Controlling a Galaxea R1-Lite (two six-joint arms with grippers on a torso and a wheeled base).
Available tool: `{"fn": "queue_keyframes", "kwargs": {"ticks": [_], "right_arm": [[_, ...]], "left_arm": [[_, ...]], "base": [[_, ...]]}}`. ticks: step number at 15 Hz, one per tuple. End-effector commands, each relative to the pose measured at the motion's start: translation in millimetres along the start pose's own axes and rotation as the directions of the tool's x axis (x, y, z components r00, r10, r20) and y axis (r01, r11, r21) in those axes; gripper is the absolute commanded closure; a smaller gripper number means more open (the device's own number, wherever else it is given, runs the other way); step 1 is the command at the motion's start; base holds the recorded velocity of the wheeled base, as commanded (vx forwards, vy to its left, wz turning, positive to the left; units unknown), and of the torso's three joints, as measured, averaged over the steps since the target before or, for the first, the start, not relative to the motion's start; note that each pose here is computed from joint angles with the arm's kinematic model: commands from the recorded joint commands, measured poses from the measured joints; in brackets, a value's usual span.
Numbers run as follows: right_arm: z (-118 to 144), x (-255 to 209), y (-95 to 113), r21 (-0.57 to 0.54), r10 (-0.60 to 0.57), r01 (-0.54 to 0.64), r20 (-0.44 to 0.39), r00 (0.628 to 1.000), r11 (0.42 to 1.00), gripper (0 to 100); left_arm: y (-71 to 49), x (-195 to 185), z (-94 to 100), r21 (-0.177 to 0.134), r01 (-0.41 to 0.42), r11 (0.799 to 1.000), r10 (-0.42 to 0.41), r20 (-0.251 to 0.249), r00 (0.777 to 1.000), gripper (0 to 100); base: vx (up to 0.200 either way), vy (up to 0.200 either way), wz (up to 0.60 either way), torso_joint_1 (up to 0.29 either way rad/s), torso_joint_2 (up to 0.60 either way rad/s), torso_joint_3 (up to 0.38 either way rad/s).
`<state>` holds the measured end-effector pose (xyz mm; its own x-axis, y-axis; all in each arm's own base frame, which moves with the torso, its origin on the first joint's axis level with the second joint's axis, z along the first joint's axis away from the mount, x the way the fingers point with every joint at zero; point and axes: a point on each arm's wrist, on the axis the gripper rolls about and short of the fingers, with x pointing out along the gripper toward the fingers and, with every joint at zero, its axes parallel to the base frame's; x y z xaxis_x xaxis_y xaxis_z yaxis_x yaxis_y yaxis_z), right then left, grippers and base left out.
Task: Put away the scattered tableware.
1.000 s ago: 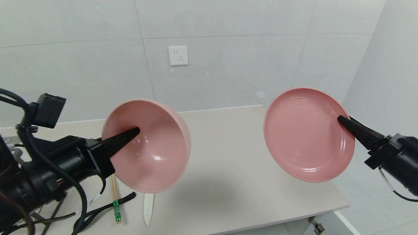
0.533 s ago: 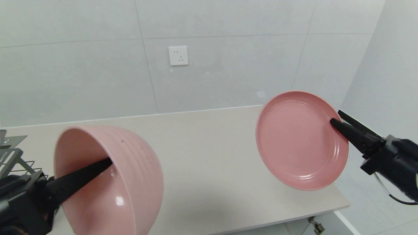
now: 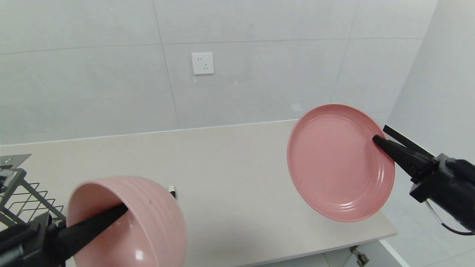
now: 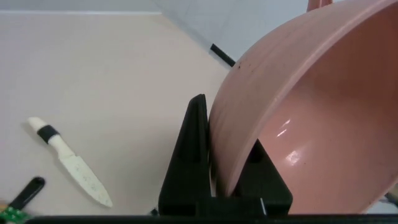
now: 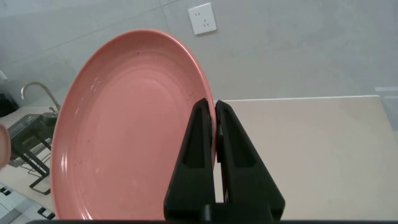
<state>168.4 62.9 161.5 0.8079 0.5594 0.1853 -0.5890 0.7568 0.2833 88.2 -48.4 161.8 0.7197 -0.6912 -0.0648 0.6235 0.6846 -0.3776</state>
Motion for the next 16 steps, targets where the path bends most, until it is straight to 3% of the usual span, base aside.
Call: {"fn": "queue_keyframes", "kwargs": {"ticks": [1,3,4,6,7,8,9,11,14,16], "right_arm": [[0.5,0.1,0.6,0.003,0.003,-0.003,0.003,1.000,1.000,100],[0.4,-4.7,3.2,0.008,0.011,-0.011,0.002,1.000,1.000,100],[-1.3,-4.4,0.9,-0.001,-0.006,0.006,-0.005,1.000,1.000,100],[-1.5,-1.7,-1.3,-0.004,-0.013,0.013,-0.006,1.000,1.000,100],[-0.9,-2.0,-0.9,-0.005,-0.012,0.012,-0.003,1.000,1.000,100],[-0.7,-2.7,-0.6,-0.010,-0.010,0.010,-0.002,1.000,1.000,100],[-0.4,-2.8,-0.5,-0.035,-0.009,0.009,-0.001,1.000,0.999,100],[-3.2,-2.8,-1.5,-0.103,-0.014,0.013,-0.015,1.000,0.995,100],[-8.1,-4.5,-2.8,-0.167,-0.024,0.018,-0.039,0.999,0.986,100],[-8.7,-4.6,-2.9,-0.168,-0.025,0.018,-0.042,0.999,0.986,100]], "left_arm": [[0.3,-2.3,-9.8,0.002,0.002,1.000,-0.002,-0.027,1.000,100],[3.5,-0.5,-12.1,0.008,-0.075,0.997,0.075,-0.028,0.997,100],[8.5,7.5,-15.2,0.035,-0.135,0.990,0.137,-0.062,0.989,100],[12.3,16.0,-19.9,0.058,-0.141,0.988,0.147,-0.113,0.983,100],[12.6,14.6,-21.9,0.063,-0.139,0.988,0.146,-0.115,0.983,100],[12.1,13.6,-21.6,0.070,-0.135,0.988,0.142,-0.104,0.984,100],[11.1,11.1,-18.2,0.083,-0.131,0.988,0.136,-0.059,0.989,100],[11.1,8.9,-15.8,0.087,-0.139,0.986,0.143,-0.036,0.989,100],[12.4,9.6,-14.3,0.118,-0.152,0.981,0.156,-0.029,0.987,100],[12.3,10.1,-13.6,0.118,-0.151,0.981,0.156,-0.028,0.987,100]], "base": [[0.000,0.000,0.00,0.000,0.00,0.000],[0.000,0.000,0.00,0.000,0.00,0.000],[0.000,0.000,0.00,0.000,0.00,0.000],[0.000,0.000,0.00,0.000,0.00,0.000],[0.000,0.000,0.00,0.000,0.00,0.000],[0.000,0.000,0.00,0.000,0.00,0.000],[0.000,0.000,0.00,0.000,0.00,0.000],[0.000,0.000,0.00,0.000,0.00,0.000],[-0.200,0.000,0.00,0.007,0.00,0.002],[-0.200,0.000,0.00,0.002,0.00,0.002]]}}
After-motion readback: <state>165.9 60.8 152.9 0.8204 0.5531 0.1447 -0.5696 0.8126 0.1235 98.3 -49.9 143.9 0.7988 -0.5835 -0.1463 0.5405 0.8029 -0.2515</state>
